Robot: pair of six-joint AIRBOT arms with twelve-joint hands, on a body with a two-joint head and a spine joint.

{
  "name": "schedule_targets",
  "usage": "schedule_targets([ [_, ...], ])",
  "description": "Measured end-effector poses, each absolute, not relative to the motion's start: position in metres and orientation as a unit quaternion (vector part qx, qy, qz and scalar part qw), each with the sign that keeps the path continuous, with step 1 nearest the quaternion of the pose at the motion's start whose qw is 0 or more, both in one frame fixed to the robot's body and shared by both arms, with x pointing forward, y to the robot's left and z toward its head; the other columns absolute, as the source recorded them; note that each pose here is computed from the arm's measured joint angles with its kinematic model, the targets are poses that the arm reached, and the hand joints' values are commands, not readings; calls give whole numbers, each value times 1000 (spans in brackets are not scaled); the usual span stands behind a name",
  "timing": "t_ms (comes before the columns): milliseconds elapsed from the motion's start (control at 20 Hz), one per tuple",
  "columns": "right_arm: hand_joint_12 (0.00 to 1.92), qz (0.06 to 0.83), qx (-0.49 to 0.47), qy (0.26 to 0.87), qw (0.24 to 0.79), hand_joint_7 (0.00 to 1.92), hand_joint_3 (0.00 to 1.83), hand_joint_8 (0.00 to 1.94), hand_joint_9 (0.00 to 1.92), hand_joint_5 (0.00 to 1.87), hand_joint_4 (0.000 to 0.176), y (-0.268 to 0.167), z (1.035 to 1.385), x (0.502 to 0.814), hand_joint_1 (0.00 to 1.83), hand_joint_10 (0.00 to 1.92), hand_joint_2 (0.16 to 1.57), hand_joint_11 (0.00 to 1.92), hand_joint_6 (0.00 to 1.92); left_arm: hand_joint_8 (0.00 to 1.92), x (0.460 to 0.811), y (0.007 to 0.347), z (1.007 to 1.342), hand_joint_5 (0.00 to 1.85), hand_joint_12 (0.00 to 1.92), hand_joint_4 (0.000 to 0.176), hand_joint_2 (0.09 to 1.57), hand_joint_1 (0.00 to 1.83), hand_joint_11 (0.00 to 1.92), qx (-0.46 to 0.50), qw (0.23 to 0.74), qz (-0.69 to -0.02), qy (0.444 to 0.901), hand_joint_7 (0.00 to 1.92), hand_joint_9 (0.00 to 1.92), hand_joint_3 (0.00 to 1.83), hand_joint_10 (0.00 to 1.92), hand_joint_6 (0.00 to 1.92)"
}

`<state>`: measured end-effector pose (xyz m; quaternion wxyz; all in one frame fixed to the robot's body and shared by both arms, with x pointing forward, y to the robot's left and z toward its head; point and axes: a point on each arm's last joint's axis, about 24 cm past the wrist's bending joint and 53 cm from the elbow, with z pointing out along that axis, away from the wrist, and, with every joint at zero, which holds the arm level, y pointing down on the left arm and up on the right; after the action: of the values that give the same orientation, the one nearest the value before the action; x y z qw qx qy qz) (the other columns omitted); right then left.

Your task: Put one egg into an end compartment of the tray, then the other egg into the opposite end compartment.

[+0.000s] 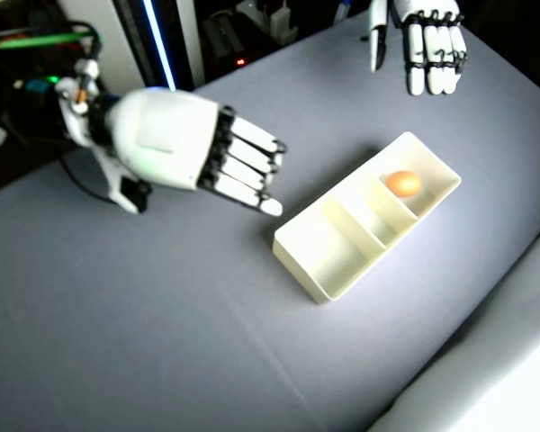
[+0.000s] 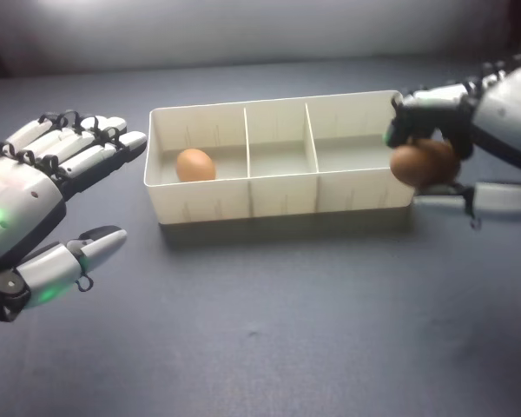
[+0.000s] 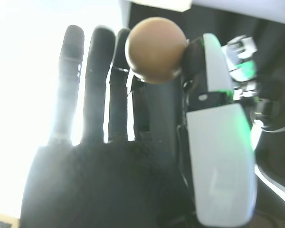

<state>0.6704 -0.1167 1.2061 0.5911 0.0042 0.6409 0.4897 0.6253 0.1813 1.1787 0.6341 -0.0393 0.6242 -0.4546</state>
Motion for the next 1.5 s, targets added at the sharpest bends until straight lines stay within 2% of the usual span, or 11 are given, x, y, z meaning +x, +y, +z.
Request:
schedule_targets([
  [500,1919,432,32,694,575,701,2,1635,815,416,0,-93,1179,743,1137,1666,1356,863,1573,2,630,176,1168,231,1335,59,1425,265,0,-54,624,-468,623,180,130,1,157,1],
  [600,1906,428,37,699,572,134,0,725,110,49,0,-92,1176,747,667,1277,1315,109,517,1,629,173,1166,169,1105,102,1438,313,0,-55,619,-473,624,104,32,2,159,4],
  [700,1467,420,37,708,567,62,0,162,13,2,25,-93,1170,747,437,717,1303,3,51,3,628,172,1166,138,872,113,1437,304,0,-52,619,-475,624,69,4,1,116,3],
  [850,1197,421,39,705,569,0,0,0,0,0,25,-93,1174,748,373,142,1284,0,0,1,630,175,1167,134,735,112,1413,349,0,-58,621,-474,622,75,27,0,93,0],
  [1050,1828,453,31,686,569,0,10,0,0,0,24,-78,1191,726,209,527,1320,0,0,1,626,177,1172,157,668,92,1402,344,0,-64,626,-481,611,92,55,0,62,3],
  [1100,1788,461,23,673,578,0,10,0,0,0,71,-79,1201,717,77,273,1353,0,0,0,625,177,1172,136,628,105,1412,346,0,-65,626,-482,609,89,59,2,48,0],
  [1200,1756,474,21,648,596,0,9,0,0,0,91,-89,1214,701,45,77,1359,0,0,2,622,178,1173,110,535,110,1418,323,0,-67,627,-484,607,73,45,4,33,4],
  [1300,1588,477,21,638,605,0,1,0,0,0,103,-104,1214,685,73,2,1356,0,0,1,620,183,1177,54,309,131,1425,355,0,-71,633,-484,600,17,5,1,7,3],
  [1400,830,480,22,633,607,0,1,0,0,0,49,-115,1210,665,79,0,1366,0,0,0,616,188,1181,1,89,128,1422,358,0,-78,639,-487,590,0,0,0,0,0],
  [1450,165,481,21,629,611,0,2,0,0,0,75,-121,1212,656,83,0,1369,0,0,0,613,189,1183,0,18,104,1395,358,0,-77,640,-488,589,0,0,0,0,0],
  [1500,32,481,14,625,615,0,2,0,0,0,94,-128,1214,644,97,0,1371,0,0,0,610,190,1186,0,3,105,1366,299,0,-76,643,-490,584,0,0,0,0,0],
])
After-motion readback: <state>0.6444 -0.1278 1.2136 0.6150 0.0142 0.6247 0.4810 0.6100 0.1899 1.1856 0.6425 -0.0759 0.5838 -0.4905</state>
